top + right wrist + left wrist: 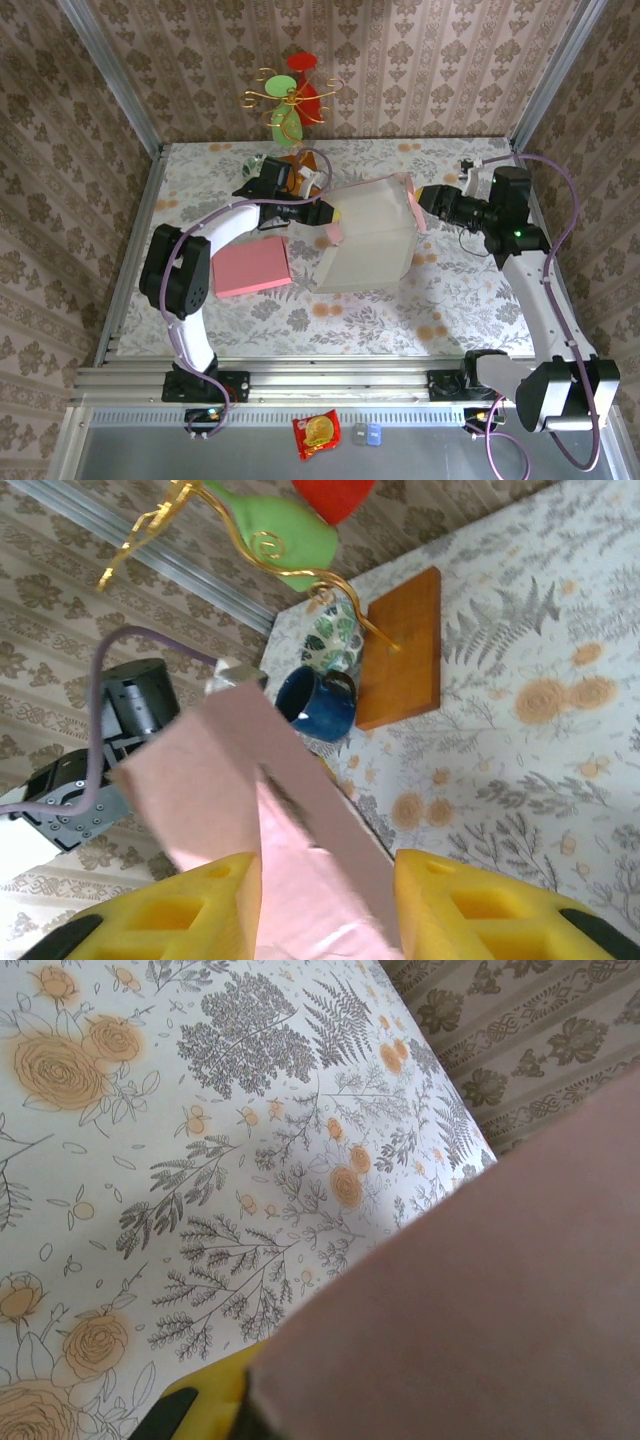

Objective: Fold the paper box

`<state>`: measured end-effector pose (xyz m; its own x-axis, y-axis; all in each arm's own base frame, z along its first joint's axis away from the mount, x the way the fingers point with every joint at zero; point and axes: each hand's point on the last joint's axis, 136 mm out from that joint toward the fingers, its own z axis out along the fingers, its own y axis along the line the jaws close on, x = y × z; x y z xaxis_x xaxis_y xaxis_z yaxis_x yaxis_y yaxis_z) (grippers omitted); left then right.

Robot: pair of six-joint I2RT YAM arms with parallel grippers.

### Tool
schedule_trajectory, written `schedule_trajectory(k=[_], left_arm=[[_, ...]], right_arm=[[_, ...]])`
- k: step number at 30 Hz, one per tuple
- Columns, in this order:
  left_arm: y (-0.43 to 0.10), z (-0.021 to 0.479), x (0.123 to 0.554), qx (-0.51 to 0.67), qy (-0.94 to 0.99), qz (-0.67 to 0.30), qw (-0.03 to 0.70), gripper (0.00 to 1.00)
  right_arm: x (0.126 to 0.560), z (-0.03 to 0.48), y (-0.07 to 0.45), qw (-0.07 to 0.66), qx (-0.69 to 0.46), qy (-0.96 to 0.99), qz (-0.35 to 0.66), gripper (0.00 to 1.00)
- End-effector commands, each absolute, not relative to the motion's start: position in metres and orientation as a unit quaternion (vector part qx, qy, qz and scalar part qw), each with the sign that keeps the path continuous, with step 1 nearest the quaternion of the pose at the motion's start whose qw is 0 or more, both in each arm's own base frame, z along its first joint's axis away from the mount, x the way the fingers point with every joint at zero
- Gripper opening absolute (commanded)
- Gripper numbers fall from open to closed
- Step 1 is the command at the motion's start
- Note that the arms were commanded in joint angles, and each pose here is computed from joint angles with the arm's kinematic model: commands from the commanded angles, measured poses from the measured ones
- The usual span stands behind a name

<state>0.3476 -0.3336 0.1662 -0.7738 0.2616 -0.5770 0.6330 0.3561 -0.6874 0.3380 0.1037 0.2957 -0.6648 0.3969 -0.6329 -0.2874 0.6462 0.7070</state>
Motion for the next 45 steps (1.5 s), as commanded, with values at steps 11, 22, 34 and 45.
schedule_trajectory(k=[11,22,34,45], left_arm=[[-0.336,0.175,0.35,0.283,0.791,-0.514,0.176,0.0],[-0.337,0.176,0.349,0.282,0.791,-0.514,0.175,0.0],[-0.336,0.176,0.347,0.284,0.792,-0.51,0.176,0.0],[-0.336,0.177,0.345,0.287,0.793,-0.507,0.176,0.0]], right_arm=[[0.337,0.299,0.106,0.418,-0.005,0.818,0.394,0.44],[0.346,0.297,0.116,0.409,-0.027,0.825,0.389,0.41],[0.353,0.284,0.127,0.405,-0.059,0.861,0.303,0.36],[0.356,0.267,0.125,0.402,-0.086,0.892,0.186,0.41]])
